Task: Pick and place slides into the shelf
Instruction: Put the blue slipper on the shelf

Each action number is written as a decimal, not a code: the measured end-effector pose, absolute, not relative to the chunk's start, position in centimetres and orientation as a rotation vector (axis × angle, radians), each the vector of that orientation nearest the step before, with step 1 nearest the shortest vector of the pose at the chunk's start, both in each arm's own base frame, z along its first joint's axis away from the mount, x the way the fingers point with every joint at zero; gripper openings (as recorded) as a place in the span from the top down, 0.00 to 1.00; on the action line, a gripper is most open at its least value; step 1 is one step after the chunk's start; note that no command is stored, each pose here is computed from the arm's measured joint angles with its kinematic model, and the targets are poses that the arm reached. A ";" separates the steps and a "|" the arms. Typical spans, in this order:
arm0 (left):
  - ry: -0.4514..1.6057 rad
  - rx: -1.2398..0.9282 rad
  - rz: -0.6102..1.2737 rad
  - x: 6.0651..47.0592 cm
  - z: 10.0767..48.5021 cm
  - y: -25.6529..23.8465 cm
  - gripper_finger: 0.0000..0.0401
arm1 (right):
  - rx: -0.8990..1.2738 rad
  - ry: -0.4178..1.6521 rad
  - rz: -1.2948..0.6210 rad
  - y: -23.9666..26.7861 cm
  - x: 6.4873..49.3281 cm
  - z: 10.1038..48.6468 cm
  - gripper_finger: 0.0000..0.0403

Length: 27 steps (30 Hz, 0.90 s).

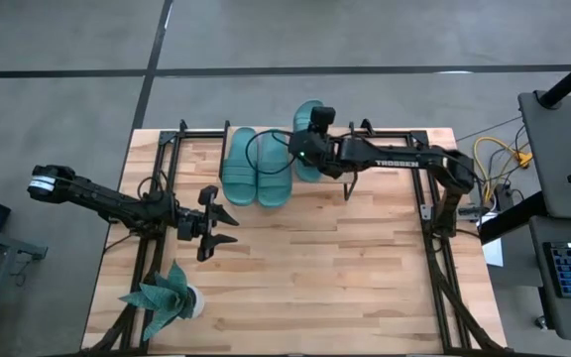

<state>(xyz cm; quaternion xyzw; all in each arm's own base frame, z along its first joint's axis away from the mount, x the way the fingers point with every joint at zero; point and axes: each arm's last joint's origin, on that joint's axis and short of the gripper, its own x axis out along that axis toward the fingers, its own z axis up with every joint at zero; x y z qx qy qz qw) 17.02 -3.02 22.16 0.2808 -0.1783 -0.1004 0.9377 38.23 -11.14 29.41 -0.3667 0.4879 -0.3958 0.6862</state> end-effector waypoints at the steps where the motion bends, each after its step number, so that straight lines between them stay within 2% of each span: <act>1: -0.364 0.574 -0.206 17.0 22.2 -3.0 0.56 | -0.816 1.092 -0.871 -11.3 38.3 29.5 0.97; 27: -0.364 0.573 -0.205 17.0 22.2 -3.0 0.56 | -0.713 1.058 -0.786 -13.5 38.2 29.1 0.97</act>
